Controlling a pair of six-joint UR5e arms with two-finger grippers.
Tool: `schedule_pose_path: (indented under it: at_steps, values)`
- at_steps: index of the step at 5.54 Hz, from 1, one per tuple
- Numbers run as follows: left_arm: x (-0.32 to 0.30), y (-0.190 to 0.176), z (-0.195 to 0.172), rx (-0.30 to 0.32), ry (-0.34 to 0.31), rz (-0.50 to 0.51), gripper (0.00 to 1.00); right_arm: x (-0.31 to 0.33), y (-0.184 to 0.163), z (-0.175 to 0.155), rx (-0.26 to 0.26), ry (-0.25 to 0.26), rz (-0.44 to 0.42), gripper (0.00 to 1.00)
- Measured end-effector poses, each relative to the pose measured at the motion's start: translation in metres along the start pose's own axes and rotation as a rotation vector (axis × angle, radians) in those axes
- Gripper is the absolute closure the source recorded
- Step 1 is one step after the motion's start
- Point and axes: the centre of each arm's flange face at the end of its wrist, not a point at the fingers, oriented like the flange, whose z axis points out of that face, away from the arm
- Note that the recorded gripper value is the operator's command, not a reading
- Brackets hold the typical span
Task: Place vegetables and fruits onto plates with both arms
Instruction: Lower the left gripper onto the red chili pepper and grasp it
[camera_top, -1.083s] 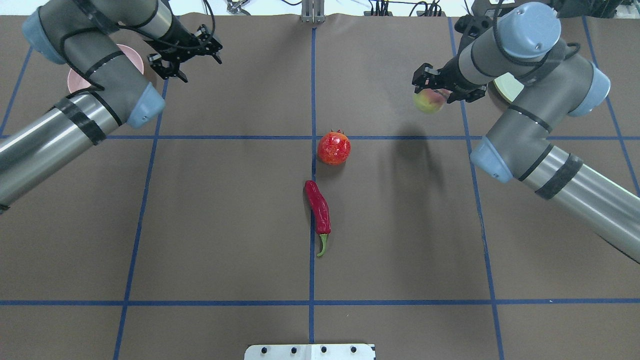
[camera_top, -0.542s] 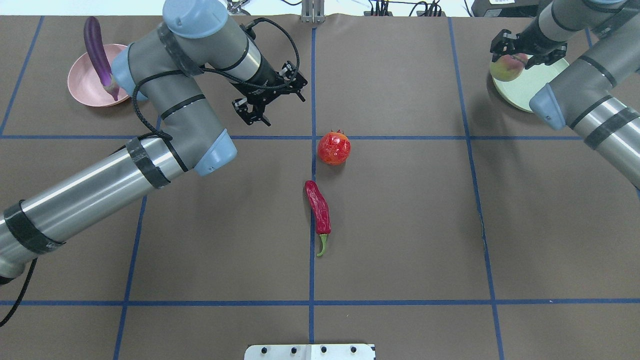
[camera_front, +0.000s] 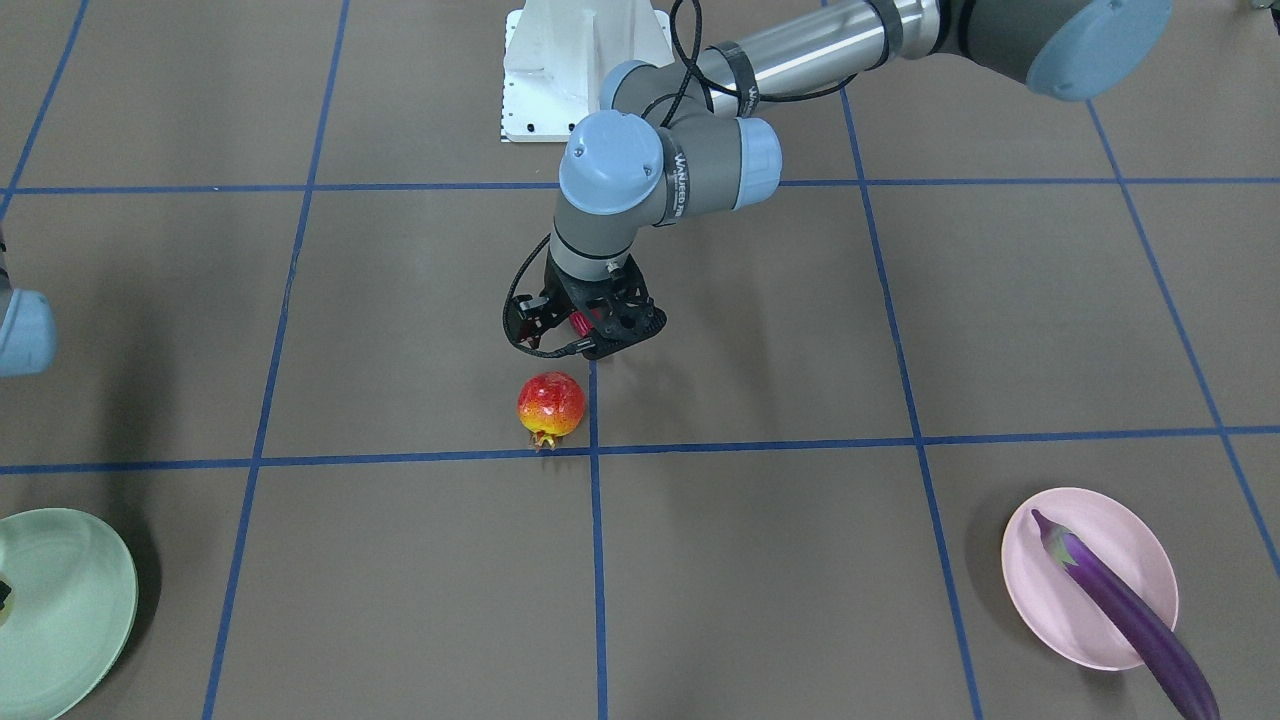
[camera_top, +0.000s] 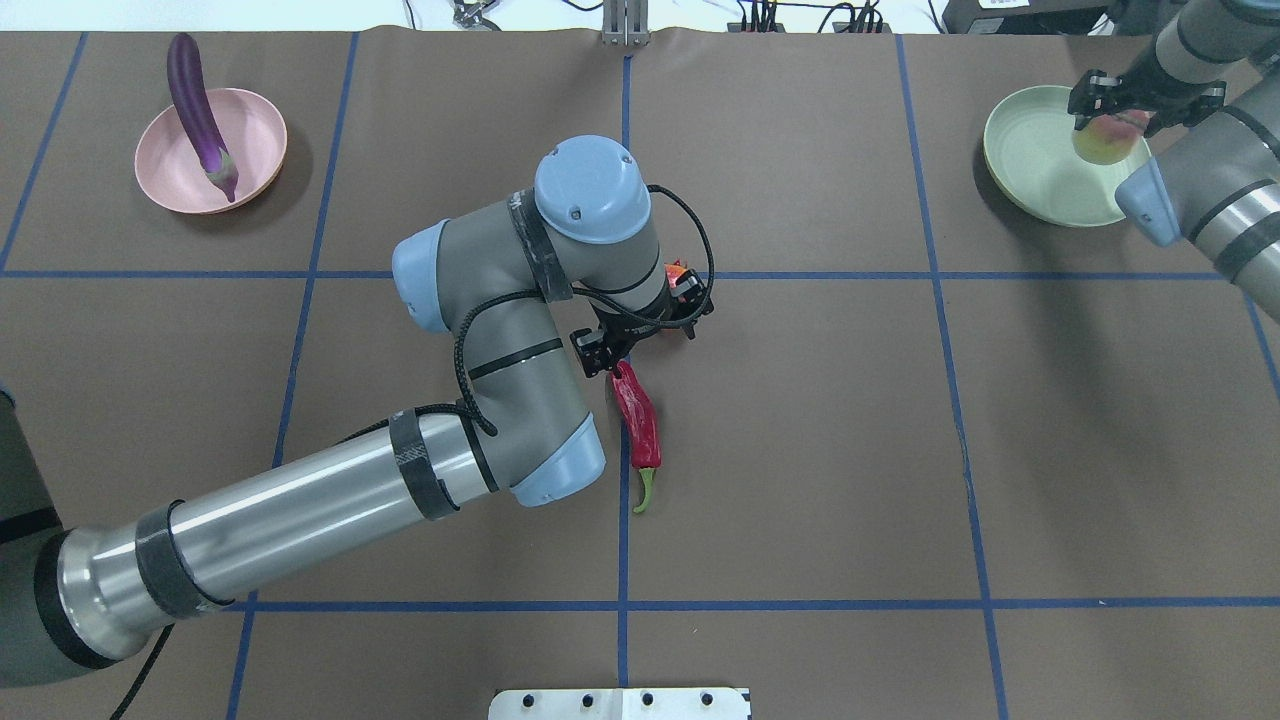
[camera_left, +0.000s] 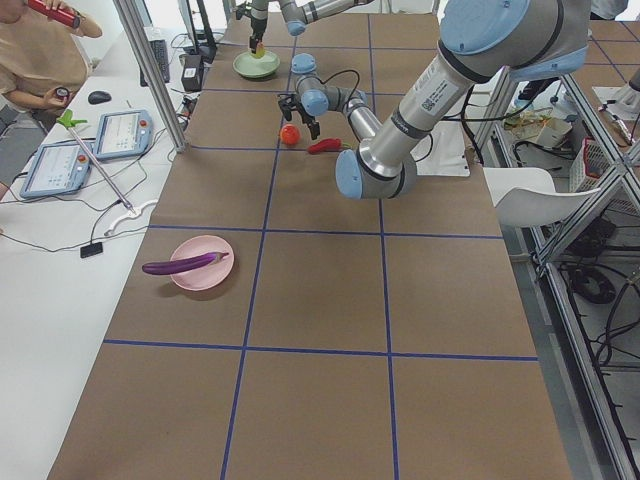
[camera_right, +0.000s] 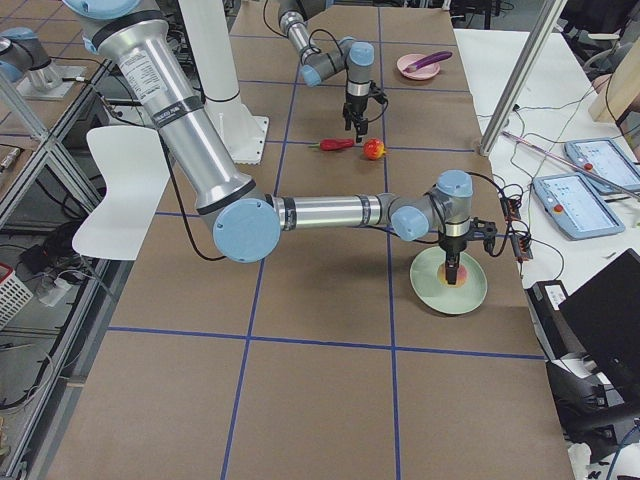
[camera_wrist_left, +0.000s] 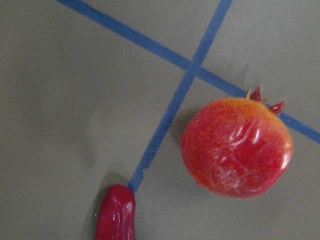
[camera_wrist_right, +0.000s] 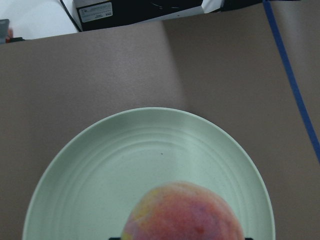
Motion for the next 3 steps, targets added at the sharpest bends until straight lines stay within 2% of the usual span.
schedule_pose_path:
  at_steps: [3]
  values:
    - [-0.006,0.026,0.006,-0.022,-0.080,0.114,0.03,-0.006,-0.002,-0.008,0.007,-0.020,-0.029,0.00]
